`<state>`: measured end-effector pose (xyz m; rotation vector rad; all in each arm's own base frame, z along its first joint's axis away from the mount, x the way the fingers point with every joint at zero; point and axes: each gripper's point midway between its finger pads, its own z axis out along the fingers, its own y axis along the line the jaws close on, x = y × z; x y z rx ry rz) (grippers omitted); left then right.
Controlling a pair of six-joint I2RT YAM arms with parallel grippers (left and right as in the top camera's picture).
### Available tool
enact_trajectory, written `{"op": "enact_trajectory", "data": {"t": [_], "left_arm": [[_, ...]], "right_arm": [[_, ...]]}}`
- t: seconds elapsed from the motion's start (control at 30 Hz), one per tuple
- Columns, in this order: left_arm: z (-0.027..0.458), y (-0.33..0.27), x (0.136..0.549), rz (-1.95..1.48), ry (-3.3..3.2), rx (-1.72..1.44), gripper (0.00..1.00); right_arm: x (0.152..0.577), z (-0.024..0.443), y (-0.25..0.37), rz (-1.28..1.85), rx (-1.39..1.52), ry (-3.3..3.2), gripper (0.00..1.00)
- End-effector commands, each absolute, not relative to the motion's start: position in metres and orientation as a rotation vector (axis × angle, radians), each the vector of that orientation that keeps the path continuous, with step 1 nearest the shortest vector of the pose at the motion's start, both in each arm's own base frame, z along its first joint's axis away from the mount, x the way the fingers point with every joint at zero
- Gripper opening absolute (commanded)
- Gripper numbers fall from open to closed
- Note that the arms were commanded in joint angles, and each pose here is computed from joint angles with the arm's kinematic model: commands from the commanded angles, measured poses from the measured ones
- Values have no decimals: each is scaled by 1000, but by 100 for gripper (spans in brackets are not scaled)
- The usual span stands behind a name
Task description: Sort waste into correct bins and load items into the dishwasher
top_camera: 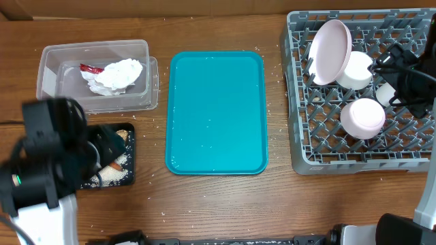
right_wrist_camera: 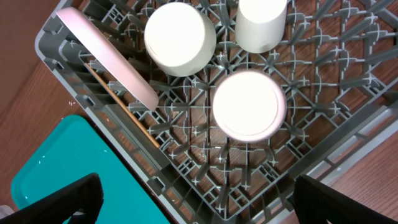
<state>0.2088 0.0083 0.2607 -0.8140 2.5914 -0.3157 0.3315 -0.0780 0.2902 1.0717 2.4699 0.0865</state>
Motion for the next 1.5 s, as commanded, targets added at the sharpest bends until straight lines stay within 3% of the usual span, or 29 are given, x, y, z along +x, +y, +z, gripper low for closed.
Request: {"op": "enact_trajectory", "data": {"t": [0.0,0.2,0.23,0.3,0.33,0.83,1.23,1.47], "left_arm": [[248,-20,185,-460,2599,-711,57],[221,-25,153,-465,2528,-692,60],[219,-25,150,-467,2524,-694,67],[216,-26,144,-467,2519,-692,98],[216,-26,142,-467,2521,-693,100],[210,-26,133,-438,2567,-677,100],[211,-40,132,-394,2623,-184,100],[220,-56,154,-453,2472,36,100]], "right_arm": [[332,295,-80,77,1069,2452,100],[332,295,-80,77,1069,2452,100],[332,295,-80,78,1068,2452,100],[332,295,-80,77,1069,2452,100],[332,295,-80,78,1068,2452,100],[332,295,-80,78,1067,2449,100],[332,295,-80,78,1067,2449,100],[332,295,-80,78,1067,2449,100]]}}
